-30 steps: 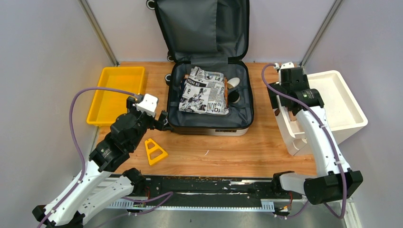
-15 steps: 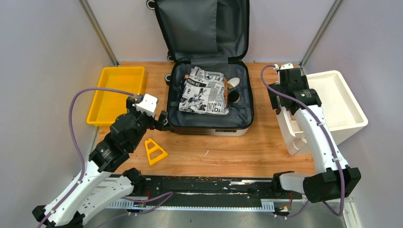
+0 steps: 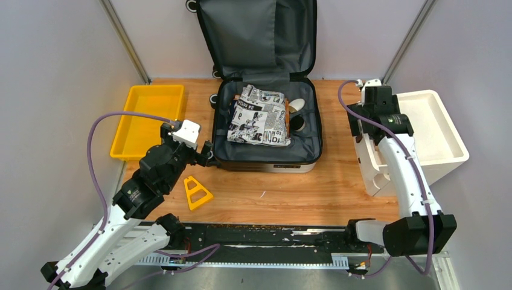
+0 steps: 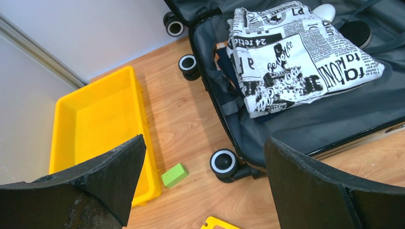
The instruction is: Open, take out, and arrange the luggage
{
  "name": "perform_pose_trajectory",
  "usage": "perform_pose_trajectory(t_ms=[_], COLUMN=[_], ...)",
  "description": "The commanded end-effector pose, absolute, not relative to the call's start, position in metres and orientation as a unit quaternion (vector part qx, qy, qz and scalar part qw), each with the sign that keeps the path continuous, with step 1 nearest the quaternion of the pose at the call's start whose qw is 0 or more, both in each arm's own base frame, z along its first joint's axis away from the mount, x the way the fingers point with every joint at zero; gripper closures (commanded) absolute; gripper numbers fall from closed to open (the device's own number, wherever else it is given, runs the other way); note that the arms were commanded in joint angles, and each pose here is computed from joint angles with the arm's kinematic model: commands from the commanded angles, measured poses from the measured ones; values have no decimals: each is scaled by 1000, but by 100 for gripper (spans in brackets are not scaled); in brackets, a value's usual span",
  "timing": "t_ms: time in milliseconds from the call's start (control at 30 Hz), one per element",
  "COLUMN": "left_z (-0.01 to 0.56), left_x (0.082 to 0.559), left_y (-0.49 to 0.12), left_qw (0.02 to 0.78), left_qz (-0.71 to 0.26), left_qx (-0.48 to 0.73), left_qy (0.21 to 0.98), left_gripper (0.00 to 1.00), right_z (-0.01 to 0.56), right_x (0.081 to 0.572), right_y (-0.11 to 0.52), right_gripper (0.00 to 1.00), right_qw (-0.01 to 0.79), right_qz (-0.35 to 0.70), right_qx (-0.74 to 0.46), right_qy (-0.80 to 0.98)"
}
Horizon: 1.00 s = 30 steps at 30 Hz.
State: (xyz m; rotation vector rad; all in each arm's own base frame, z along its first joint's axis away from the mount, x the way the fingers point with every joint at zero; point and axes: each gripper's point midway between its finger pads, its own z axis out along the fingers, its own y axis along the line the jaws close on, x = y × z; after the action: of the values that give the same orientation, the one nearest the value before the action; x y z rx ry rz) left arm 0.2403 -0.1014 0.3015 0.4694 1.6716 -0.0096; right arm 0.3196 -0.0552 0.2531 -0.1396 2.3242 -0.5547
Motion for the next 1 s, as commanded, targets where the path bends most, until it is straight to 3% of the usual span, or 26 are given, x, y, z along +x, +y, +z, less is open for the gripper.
perform_pose_trajectory(t_ms=[0,333,433,667,767,967], left_z=[312,311,310,310,310,312], left_x=[241,242,242,243,242,242], left_y=[-104,-105,-105,-105,-105,-104], left_qw=[662,661,660,659,660,662], left_qz=[-11,-10,-9,-9,-10,-11], left_qx=[206,208,208,208,208,206], left_qy=[721,721,722,723,722,721], left_gripper=[0,0,0,0,0,0], right_z=[271,255,247,255,260,262], right_x=[314,319,317,319,319,320], right_y=[-89,-85,-81,-71,-69,-62], right_gripper=[0,0,5,36,43,73], right_qw=[373,385,380,400,406,414], right_qz=[-276,-219,-201,-162,-158,-142], right_qx=[-29,-49,-53,-68,-79,-98], right_qy=[885,895,901,900,897,894])
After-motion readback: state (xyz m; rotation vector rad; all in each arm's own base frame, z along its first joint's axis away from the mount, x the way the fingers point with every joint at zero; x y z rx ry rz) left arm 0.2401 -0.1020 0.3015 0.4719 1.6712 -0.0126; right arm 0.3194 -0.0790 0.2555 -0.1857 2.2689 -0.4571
